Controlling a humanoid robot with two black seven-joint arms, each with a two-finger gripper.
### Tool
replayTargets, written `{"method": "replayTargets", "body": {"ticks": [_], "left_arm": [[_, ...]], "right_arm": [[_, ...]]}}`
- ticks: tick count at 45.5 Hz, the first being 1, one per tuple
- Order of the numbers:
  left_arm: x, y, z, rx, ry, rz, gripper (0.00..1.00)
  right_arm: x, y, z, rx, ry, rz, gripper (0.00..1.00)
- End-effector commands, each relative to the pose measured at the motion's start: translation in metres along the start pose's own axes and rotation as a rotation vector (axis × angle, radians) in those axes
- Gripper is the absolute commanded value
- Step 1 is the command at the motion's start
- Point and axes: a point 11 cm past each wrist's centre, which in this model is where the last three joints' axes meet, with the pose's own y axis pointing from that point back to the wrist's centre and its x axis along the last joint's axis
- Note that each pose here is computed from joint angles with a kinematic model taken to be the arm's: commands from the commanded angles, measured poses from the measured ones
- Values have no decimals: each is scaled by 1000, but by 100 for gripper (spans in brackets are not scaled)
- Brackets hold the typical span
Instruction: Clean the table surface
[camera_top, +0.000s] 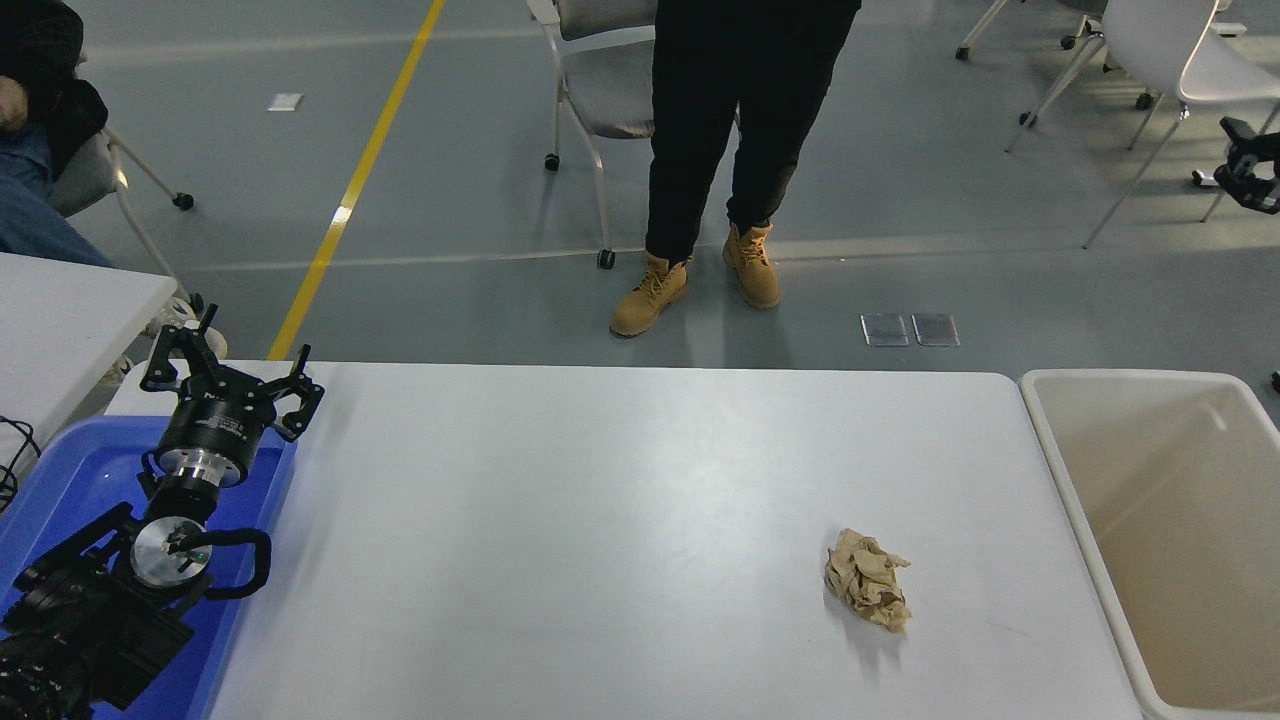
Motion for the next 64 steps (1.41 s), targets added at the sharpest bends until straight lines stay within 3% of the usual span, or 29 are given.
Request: {"method": "replayTargets", "body": {"ticks": [1, 21, 40, 64], "left_arm": [[0, 0, 0, 0, 0, 0, 100], [0, 0, 0, 0, 1, -1, 100], [0, 0, 0, 0, 0, 0, 100], [0, 0, 0, 0, 0, 0, 100]], "right_arm": [[-32, -2, 6, 66, -137, -73, 98], [-42, 21, 103, -42, -280, -45, 98], [-22, 60, 171, -123, -312, -8, 98], [-6, 69, 179, -136, -297, 10, 98]]}}
